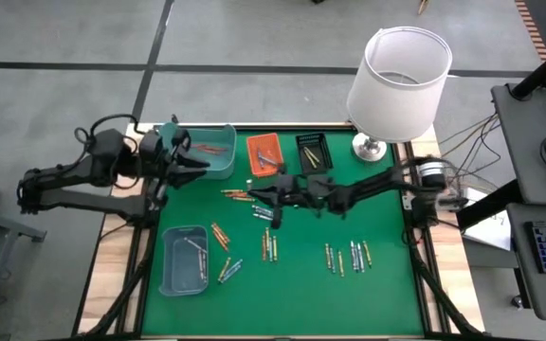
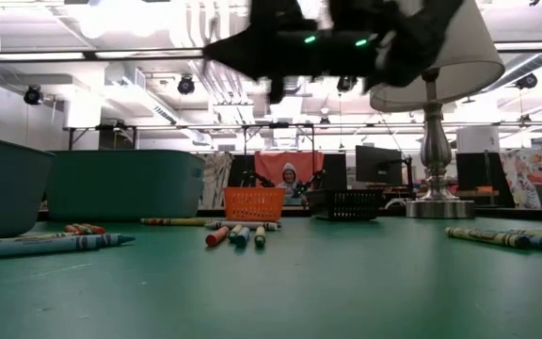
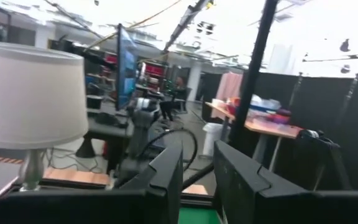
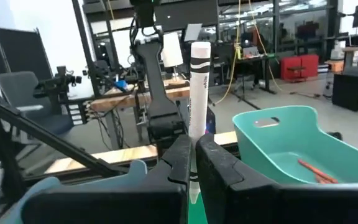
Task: Sort crayons
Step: Put the white crayon into the blue bin, then put the green crayon into the black bin
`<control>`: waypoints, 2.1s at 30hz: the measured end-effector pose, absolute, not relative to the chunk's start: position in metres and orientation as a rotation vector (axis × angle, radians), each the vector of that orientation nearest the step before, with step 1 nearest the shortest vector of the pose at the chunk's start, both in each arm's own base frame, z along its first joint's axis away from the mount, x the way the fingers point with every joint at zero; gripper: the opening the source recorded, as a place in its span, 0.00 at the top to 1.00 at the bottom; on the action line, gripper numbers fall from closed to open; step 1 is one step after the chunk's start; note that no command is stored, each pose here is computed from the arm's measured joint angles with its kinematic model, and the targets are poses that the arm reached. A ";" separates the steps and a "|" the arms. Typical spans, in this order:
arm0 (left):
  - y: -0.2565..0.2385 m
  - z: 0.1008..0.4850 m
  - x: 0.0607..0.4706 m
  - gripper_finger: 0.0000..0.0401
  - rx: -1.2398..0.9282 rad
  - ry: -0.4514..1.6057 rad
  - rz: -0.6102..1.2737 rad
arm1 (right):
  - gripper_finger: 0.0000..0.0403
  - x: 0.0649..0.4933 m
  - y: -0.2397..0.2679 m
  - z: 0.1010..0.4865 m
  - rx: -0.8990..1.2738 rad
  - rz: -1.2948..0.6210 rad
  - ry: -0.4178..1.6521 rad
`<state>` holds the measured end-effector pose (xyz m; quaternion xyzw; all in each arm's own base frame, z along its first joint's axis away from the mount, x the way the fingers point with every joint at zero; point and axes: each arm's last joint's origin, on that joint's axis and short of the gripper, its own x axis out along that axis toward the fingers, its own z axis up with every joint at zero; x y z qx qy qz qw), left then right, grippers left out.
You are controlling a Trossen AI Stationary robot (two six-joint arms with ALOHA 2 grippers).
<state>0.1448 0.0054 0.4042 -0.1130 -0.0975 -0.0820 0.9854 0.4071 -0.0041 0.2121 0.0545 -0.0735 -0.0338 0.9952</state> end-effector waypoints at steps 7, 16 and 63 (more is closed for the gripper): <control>0.003 0.405 0.144 0.82 -0.173 -0.209 -0.143 | 0.97 0.475 0.007 0.204 0.047 0.063 -0.218; 0.003 0.405 0.143 0.82 -0.155 -0.213 -0.143 | 0.97 0.531 0.012 0.178 0.036 0.161 -0.258; 0.005 0.393 0.164 0.82 -0.136 -0.120 -0.113 | 0.57 0.573 0.043 0.171 -0.077 0.286 0.093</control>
